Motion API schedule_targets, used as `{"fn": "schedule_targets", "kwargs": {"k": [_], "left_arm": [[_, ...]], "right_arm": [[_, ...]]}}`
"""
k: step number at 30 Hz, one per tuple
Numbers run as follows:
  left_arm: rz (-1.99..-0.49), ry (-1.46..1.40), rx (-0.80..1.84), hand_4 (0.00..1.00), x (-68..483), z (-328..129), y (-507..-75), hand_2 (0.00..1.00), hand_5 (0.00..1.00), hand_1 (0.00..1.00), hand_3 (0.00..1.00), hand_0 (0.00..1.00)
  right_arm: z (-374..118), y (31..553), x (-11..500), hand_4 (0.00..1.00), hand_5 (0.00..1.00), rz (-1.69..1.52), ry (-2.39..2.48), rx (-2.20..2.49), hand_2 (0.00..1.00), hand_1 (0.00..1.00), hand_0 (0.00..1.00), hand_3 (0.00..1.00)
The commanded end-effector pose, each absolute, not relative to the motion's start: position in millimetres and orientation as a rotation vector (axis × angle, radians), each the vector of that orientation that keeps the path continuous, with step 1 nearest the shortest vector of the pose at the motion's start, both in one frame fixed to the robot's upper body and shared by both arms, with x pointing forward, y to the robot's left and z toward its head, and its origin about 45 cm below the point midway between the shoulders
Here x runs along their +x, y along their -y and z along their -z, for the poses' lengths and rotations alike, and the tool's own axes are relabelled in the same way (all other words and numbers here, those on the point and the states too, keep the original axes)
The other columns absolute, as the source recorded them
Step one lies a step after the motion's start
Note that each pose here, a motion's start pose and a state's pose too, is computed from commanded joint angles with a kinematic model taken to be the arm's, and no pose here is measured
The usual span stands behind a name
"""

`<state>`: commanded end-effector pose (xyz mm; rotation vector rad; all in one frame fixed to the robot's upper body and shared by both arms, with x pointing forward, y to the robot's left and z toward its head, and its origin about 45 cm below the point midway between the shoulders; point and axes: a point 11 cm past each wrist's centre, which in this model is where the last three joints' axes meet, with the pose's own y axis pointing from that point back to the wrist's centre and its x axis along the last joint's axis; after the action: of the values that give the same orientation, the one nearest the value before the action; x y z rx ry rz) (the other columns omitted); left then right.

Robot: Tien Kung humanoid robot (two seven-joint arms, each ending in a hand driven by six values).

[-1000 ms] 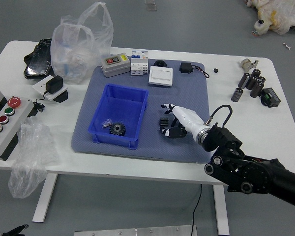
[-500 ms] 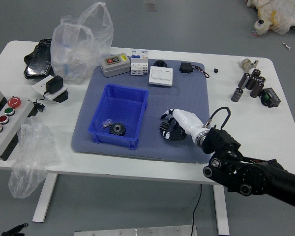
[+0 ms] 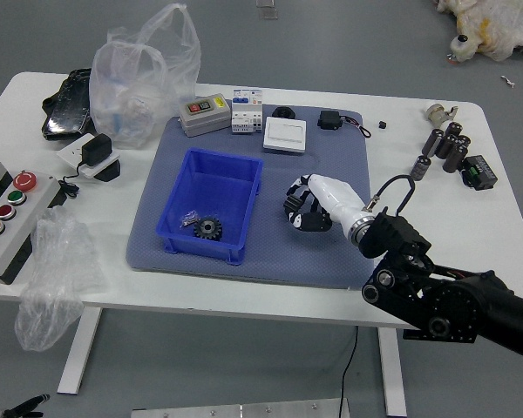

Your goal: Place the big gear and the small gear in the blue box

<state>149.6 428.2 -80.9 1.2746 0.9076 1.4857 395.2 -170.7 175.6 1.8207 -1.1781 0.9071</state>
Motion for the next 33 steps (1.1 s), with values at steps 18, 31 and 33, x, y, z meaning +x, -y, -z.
{"fn": "schedule_targets", "kwargs": {"k": [18, 31, 33], "left_arm": [[-1.481, -0.907, 1.283, 0.757, 151.4, 79.7, -429.2, 0.515, 0.676, 0.495, 0.730, 0.655], [-1.481, -0.905, 1.285, 0.759, 151.7, 79.4, -429.7, 0.516, 0.675, 0.497, 0.729, 0.654], [-1.481, -0.905, 1.284, 0.758, 151.6, 79.5, -429.6, 0.516, 0.675, 0.497, 0.729, 0.654]], "right_arm": [[-212.4, 62.2, 377.5, 0.534, 0.160, -1.208, 0.841, 2.015, 0.605, 0.540, 0.381, 0.642], [-191.5, 61.4, 372.2, 0.580, 0.215, -1.129, 0.739, 2.002, 0.894, 0.736, 0.418, 0.968], [-193.3, 63.2, 373.9, 0.585, 0.214, -1.129, 0.766, 2.007, 0.918, 0.743, 0.415, 0.998]]}}
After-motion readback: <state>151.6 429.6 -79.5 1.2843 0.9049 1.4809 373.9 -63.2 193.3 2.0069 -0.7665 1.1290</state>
